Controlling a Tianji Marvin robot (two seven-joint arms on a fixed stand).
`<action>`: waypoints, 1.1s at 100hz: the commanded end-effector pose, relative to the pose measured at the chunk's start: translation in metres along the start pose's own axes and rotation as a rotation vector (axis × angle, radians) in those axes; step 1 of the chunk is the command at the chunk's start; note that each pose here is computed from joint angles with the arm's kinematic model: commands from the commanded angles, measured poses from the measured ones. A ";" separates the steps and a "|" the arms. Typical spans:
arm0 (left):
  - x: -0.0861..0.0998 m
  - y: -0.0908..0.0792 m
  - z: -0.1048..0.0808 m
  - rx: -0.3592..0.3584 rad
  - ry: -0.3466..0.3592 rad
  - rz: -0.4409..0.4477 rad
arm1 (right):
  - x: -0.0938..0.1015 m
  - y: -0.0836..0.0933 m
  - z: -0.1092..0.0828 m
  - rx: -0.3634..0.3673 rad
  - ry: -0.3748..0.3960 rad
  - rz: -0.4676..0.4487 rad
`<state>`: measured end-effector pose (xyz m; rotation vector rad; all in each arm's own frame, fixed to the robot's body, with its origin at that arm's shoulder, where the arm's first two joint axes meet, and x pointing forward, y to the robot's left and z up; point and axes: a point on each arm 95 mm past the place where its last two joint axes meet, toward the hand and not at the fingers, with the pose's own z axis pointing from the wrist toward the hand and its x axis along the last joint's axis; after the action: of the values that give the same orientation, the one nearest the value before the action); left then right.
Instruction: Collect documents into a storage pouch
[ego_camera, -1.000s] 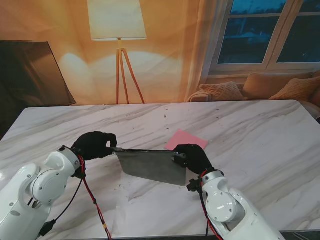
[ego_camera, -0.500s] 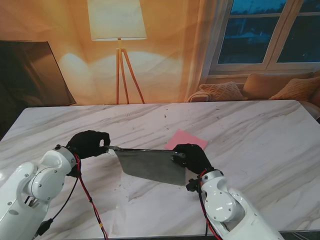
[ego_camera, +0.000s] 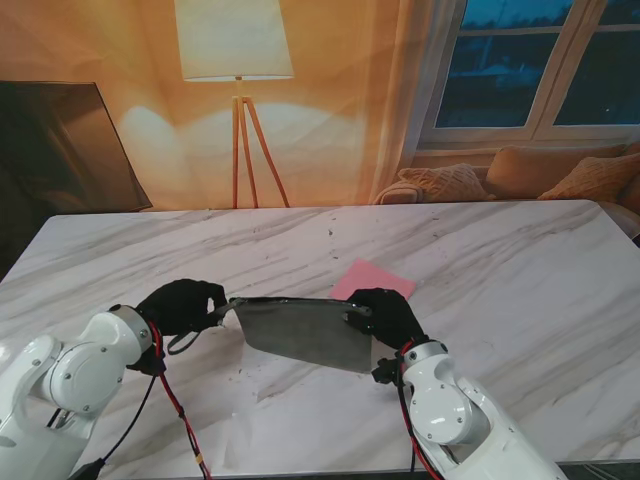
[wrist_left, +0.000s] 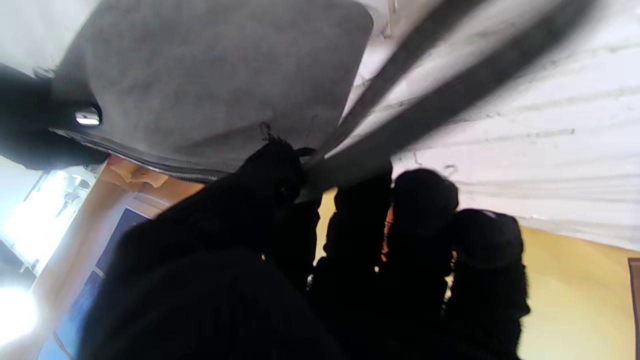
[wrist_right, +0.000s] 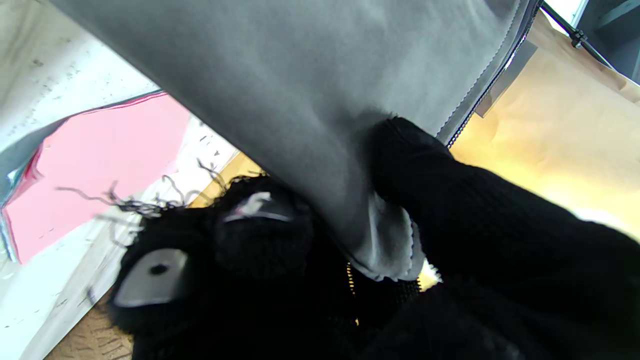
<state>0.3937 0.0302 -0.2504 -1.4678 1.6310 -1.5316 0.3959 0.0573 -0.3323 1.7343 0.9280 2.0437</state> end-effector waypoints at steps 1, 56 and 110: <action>0.002 0.004 -0.004 -0.045 0.005 0.007 | 0.000 -0.003 -0.001 0.011 -0.008 0.004; 0.003 0.007 -0.001 0.118 0.052 0.076 | -0.002 -0.007 -0.004 0.032 0.021 0.005; 0.012 -0.003 0.023 0.138 0.095 0.027 | -0.002 -0.006 -0.008 0.070 0.179 0.019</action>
<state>0.4101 0.0147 -0.2516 -1.3067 1.5496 -1.6758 0.3883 0.0593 -0.3362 1.6185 1.0205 2.2361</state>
